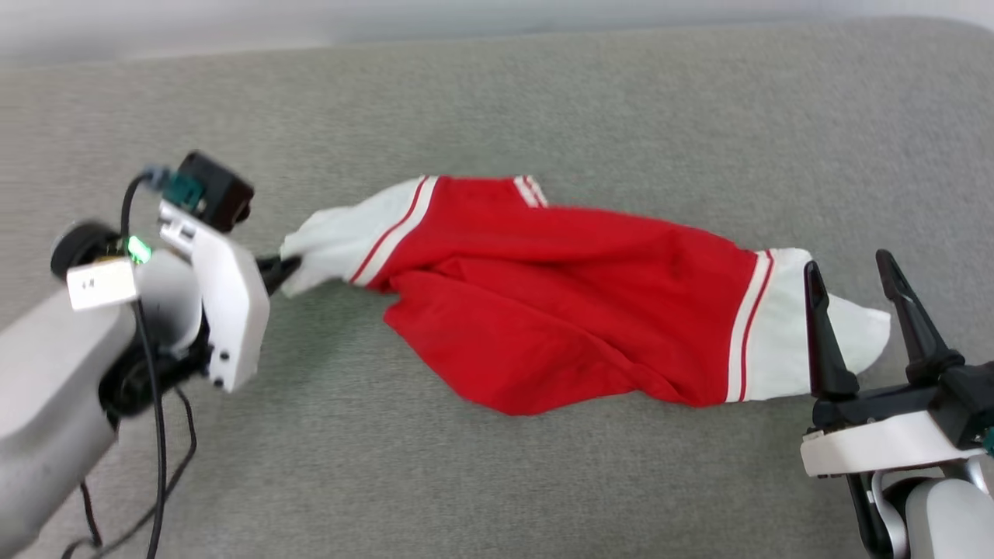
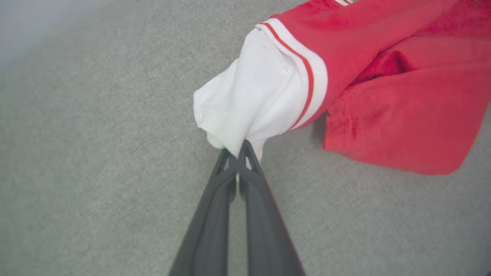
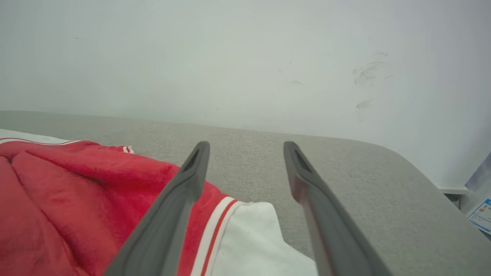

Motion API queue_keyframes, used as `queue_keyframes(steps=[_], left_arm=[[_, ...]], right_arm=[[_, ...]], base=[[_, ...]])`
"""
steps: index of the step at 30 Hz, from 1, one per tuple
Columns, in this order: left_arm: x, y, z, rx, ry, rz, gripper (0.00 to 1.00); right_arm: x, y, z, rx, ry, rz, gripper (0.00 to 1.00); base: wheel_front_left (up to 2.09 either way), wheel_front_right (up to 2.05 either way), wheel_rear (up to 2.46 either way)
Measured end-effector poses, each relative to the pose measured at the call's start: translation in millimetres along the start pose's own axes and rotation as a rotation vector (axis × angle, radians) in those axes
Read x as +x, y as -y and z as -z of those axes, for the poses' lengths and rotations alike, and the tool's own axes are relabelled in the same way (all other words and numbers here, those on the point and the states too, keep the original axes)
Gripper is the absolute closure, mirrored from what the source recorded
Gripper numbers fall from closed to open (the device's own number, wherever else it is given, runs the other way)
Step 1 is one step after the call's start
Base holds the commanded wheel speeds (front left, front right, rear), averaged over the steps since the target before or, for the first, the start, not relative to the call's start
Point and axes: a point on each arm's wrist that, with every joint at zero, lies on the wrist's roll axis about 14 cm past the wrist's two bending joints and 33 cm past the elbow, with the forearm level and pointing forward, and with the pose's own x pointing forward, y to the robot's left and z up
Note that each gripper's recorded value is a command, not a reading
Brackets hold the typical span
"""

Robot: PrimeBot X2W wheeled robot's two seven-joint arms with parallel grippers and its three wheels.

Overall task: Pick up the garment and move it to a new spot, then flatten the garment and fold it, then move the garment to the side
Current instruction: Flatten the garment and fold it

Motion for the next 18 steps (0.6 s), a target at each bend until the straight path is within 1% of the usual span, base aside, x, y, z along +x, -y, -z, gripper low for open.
queue_keyframes(steps=[8, 15, 18], left_arm=[[-54.3, 4.6, 67.3, -0.143, -0.022, -0.086, 1.0], [-72.1, 37.4, 132.8, -0.295, -0.109, -0.067, 1.0], [-72.5, 51.8, 152.5, -0.334, -0.149, -0.043, 1.0]], right_arm=[[-0.5, -19.9, -10.2, 0.016, 0.027, -0.057, 0.0], [-0.5, -26.6, -12.8, 0.015, 0.032, -0.08, 0.0], [-0.2, -26.1, -13.0, 0.01, 0.03, -0.083, 0.0]], base=[[0.0, 0.0, 0.0], [0.0, 0.0, 0.0], [0.0, 0.0, 0.0]])
